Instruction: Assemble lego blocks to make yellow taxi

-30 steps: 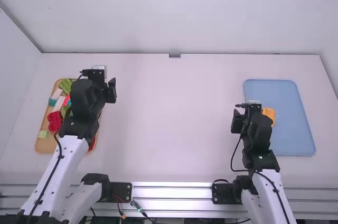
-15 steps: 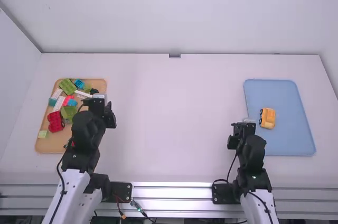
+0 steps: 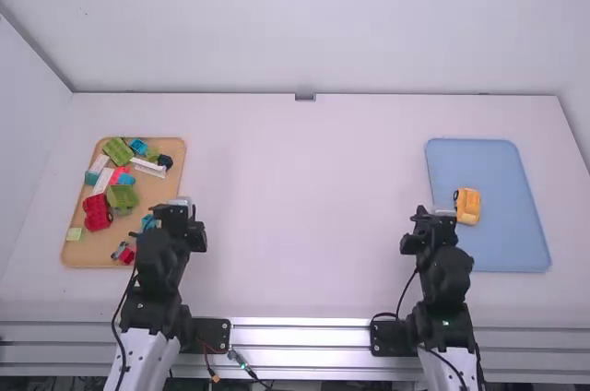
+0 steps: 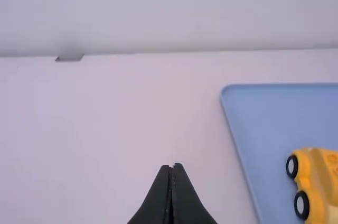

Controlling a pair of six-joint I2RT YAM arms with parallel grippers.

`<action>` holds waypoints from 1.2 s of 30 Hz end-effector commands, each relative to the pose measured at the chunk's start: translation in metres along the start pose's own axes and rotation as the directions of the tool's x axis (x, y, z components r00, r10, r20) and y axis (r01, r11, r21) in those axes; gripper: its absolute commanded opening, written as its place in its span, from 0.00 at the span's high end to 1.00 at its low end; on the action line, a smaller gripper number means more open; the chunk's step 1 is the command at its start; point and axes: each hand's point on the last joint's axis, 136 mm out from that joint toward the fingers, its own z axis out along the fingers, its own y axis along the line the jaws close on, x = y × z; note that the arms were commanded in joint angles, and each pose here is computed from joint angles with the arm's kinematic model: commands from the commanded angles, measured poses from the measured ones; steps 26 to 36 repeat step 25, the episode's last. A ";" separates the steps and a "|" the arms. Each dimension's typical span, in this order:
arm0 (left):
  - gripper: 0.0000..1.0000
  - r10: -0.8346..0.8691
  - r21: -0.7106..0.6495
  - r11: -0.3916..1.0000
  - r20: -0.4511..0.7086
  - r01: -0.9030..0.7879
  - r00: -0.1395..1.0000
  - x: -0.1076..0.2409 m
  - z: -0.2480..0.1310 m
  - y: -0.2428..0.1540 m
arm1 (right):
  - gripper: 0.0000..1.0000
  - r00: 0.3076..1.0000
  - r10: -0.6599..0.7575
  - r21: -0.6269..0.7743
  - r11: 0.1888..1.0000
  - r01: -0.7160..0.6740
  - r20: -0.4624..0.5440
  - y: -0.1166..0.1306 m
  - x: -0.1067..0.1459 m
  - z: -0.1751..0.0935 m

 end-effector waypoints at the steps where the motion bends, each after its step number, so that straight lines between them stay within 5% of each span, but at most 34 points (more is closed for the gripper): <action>1: 1.00 0.001 0.006 1.000 0.004 -0.001 1.000 0.010 0.001 -0.001 | 1.00 1.000 0.005 -0.001 1.000 -0.005 0.020 0.000 -0.001 -0.001; 10: 1.00 0.001 0.006 1.000 0.110 -0.001 0.994 -0.007 -0.006 -0.001 | 1.00 0.993 0.003 -0.001 1.000 -0.003 0.119 0.000 -0.023 -0.008; 24: 1.00 0.000 0.006 1.000 0.252 -0.001 0.968 -0.037 -0.020 -0.001 | 1.00 0.993 0.003 -0.001 1.000 -0.003 0.119 0.000 -0.023 -0.008; 36: 1.00 0.000 0.006 1.000 0.252 -0.001 0.968 -0.037 -0.020 -0.001 | 1.00 0.993 0.003 -0.001 1.000 -0.003 0.119 0.000 -0.023 -0.008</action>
